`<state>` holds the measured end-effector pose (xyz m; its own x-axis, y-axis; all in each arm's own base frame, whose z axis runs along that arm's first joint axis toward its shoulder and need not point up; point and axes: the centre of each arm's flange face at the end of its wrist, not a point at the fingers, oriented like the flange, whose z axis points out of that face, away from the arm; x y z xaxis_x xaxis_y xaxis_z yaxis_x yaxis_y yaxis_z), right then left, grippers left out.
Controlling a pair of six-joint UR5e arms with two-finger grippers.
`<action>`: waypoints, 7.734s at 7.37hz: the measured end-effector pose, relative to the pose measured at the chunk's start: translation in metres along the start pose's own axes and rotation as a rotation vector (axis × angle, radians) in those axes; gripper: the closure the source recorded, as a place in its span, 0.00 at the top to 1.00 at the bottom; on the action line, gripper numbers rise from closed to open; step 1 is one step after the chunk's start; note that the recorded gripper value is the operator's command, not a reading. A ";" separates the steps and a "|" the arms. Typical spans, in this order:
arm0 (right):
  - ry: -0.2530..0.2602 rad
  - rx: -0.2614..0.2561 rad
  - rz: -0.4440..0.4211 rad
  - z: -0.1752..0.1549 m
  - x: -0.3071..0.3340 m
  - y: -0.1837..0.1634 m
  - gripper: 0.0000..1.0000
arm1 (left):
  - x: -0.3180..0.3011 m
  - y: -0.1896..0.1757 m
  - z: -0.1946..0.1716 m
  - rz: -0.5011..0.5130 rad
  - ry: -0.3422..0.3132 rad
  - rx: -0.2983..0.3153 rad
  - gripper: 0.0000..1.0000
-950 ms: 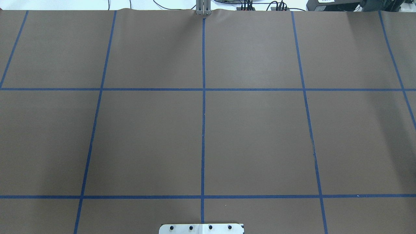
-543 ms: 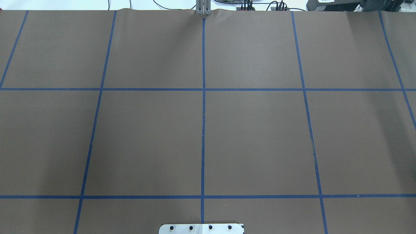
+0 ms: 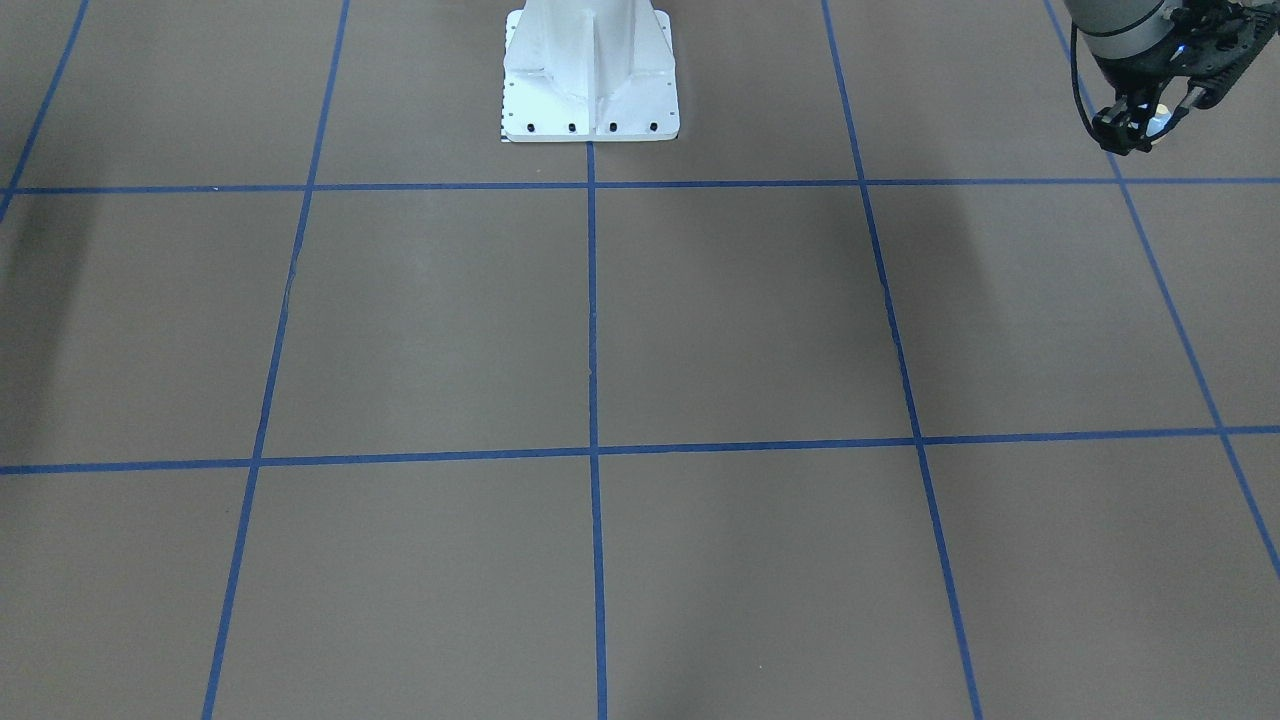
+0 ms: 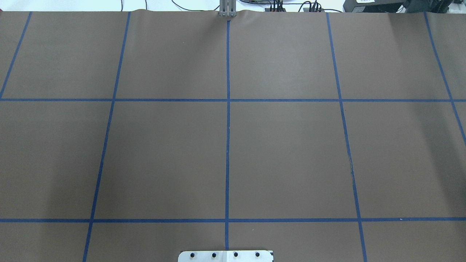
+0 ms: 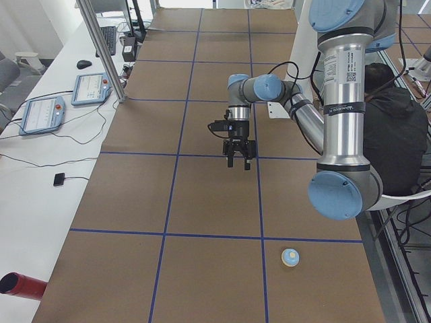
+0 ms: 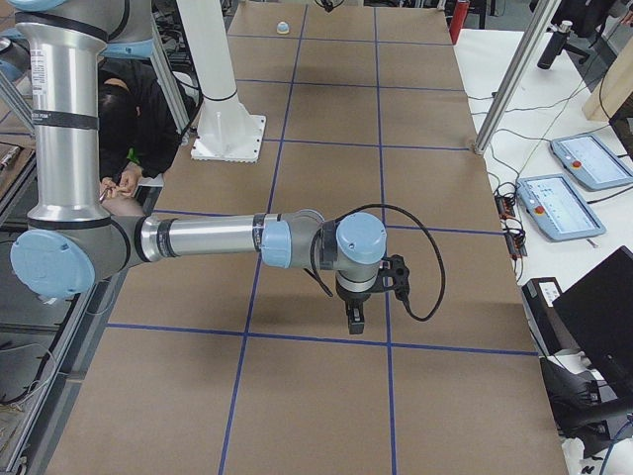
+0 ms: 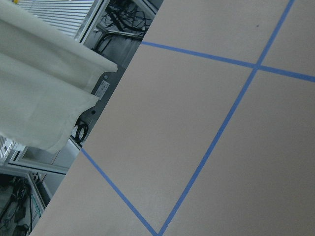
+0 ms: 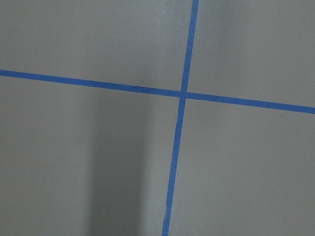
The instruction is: Place and press bell with both arms
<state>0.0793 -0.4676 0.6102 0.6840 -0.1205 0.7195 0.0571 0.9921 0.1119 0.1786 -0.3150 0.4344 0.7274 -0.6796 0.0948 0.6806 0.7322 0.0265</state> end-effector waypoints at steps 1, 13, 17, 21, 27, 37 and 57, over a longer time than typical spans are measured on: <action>0.001 0.003 -0.004 -0.002 -0.002 0.000 1.00 | -0.008 0.015 0.019 -0.120 -0.055 0.022 1.00; 0.011 0.040 -0.039 -0.020 -0.019 -0.016 1.00 | -0.042 0.141 0.228 -0.685 -0.214 0.250 1.00; 0.013 0.050 -0.050 -0.025 -0.024 -0.019 1.00 | -0.044 0.179 0.275 -0.748 -0.182 0.247 1.00; 0.013 0.052 -0.052 -0.026 -0.025 -0.019 1.00 | -0.048 0.186 0.319 -0.751 -0.163 0.262 1.00; 0.013 0.051 -0.051 -0.025 -0.025 -0.018 1.00 | -0.057 0.193 0.334 -0.749 -0.164 0.287 1.00; 0.012 0.045 -0.043 -0.022 -0.021 -0.013 1.00 | -0.108 0.172 0.326 -0.673 -0.142 0.309 0.00; 0.002 0.050 -0.052 -0.025 -0.028 -0.020 1.00 | 0.245 -0.026 -0.200 0.374 0.970 0.445 0.00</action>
<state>0.0767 -0.4827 0.5706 0.6826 -0.1719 0.7103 0.0566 0.9815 0.1831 0.3570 -0.5099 0.2576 0.7711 -0.0209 -0.6363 0.4556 0.7162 0.5286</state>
